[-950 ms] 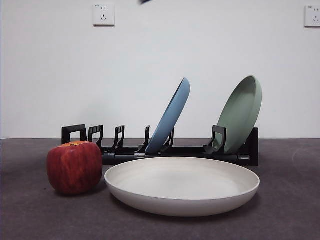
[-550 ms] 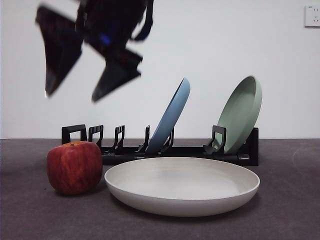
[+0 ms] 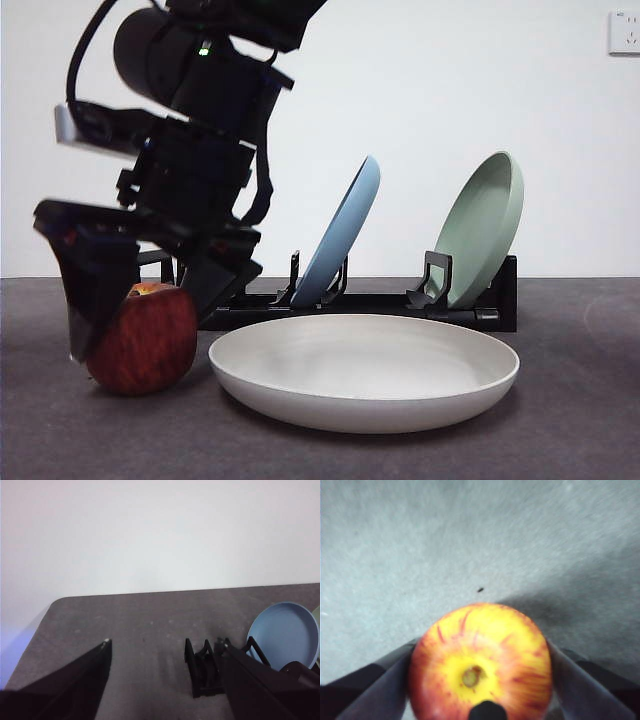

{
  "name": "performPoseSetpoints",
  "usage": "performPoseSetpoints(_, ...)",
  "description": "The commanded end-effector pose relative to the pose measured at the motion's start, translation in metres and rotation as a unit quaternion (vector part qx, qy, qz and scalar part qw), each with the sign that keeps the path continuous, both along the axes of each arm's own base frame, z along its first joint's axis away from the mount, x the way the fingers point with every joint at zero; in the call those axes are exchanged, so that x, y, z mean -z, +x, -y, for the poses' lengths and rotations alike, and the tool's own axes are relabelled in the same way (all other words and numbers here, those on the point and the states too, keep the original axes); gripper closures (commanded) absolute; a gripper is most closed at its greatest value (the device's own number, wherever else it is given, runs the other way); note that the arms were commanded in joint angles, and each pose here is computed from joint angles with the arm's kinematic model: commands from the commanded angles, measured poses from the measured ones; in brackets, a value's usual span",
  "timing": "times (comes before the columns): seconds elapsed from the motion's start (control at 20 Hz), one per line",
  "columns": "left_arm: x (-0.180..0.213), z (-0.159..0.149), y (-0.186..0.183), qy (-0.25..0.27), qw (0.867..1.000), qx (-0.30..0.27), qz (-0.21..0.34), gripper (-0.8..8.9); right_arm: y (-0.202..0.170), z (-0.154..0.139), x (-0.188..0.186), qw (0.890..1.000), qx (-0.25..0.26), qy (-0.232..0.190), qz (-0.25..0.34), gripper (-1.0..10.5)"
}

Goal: Take the yellow plate from the plate rack,put the plate on the table,take the apple from the table,put the apple in the plate

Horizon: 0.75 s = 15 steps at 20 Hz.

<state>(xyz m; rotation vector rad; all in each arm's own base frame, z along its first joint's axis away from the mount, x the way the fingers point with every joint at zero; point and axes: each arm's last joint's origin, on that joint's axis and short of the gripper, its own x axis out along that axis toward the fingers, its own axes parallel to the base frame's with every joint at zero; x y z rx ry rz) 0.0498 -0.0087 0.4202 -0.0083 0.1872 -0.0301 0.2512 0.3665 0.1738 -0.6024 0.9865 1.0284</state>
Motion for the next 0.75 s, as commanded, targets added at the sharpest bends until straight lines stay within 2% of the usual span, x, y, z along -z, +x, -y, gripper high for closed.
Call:
performPoseSetpoints(0.05,0.002,-0.001,-0.001,-0.001,1.0,-0.004,-0.005,4.71,-0.002,-0.004,0.008,1.0,-0.005,-0.008,-0.003,7.9)
performPoseSetpoints(0.1,0.003,-0.001,-0.001,0.0,1.0,-0.004,-0.009,4.71,-0.002,-0.003,0.008,1.0,-0.005,-0.008,-0.003,9.2)
performPoseSetpoints(0.15,0.004,-0.001,-0.001,0.001,1.0,-0.004,-0.013,4.71,-0.002,-0.004,0.008,1.0,-0.006,-0.008,-0.003,9.6)
performPoseSetpoints(0.4,0.005,-0.001,-0.002,0.004,1.0,-0.003,-0.021,4.71,-0.002,-0.002,-0.002,1.0,-0.005,0.001,0.004,9.6)
performPoseSetpoints(0.6,0.005,0.001,0.004,0.007,1.0,-0.003,-0.027,4.71,-0.004,0.011,-0.052,0.999,0.006,0.034,0.035,9.6)
performPoseSetpoints(0.75,0.004,0.006,0.017,0.011,0.999,0.001,-0.033,4.71,-0.008,0.037,-0.097,0.996,0.029,0.046,0.065,9.6)
